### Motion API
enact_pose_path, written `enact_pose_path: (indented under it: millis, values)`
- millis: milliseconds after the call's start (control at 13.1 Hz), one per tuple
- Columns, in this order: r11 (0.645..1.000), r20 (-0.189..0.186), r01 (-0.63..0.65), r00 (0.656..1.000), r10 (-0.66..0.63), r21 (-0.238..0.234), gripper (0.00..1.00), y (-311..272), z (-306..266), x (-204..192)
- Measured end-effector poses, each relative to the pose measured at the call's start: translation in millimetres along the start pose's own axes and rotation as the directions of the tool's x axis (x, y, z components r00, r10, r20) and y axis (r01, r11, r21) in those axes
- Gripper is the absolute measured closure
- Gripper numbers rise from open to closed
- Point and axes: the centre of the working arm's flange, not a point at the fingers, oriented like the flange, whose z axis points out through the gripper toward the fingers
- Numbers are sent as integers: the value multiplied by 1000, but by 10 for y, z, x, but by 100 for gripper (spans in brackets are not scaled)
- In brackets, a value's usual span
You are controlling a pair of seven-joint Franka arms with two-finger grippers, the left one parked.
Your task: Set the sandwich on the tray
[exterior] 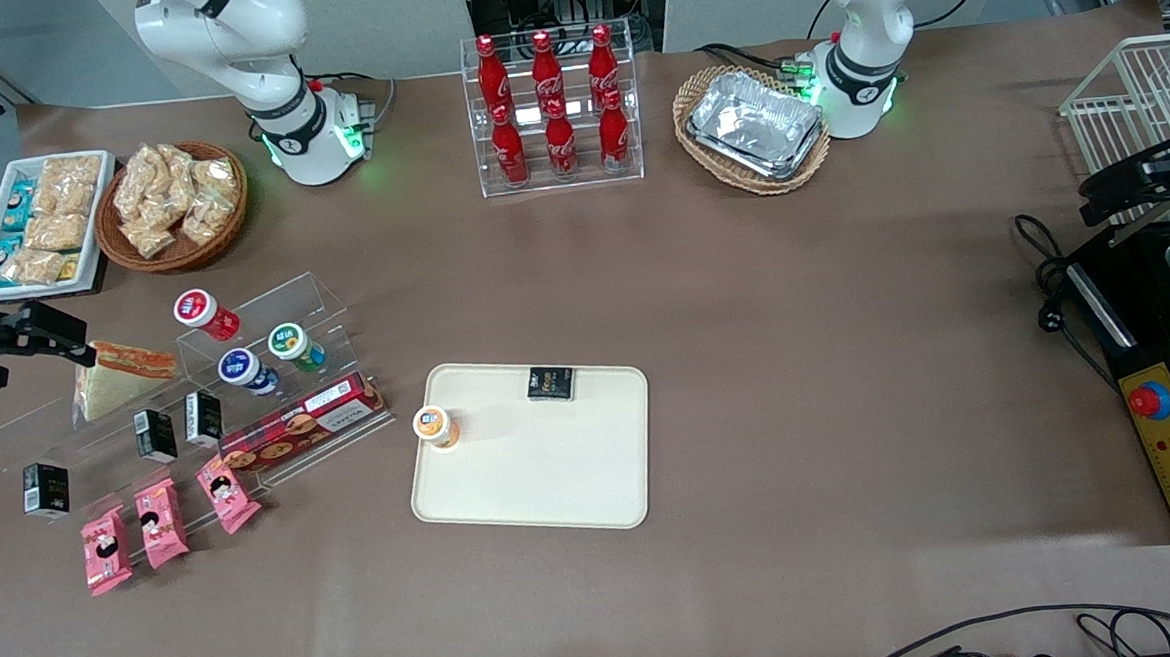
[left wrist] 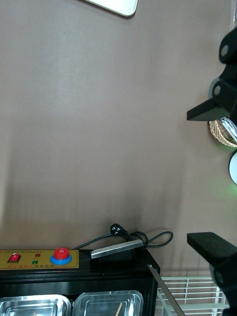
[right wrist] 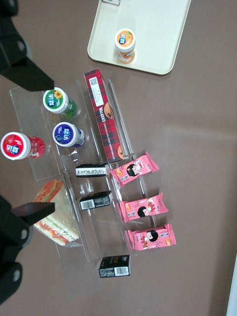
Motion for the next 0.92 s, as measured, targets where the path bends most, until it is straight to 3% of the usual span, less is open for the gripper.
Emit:
enact_pose_path:
  millis: [917]
  values:
    - [998, 2, -61, 998, 61, -9, 0, 331, -2, -88]
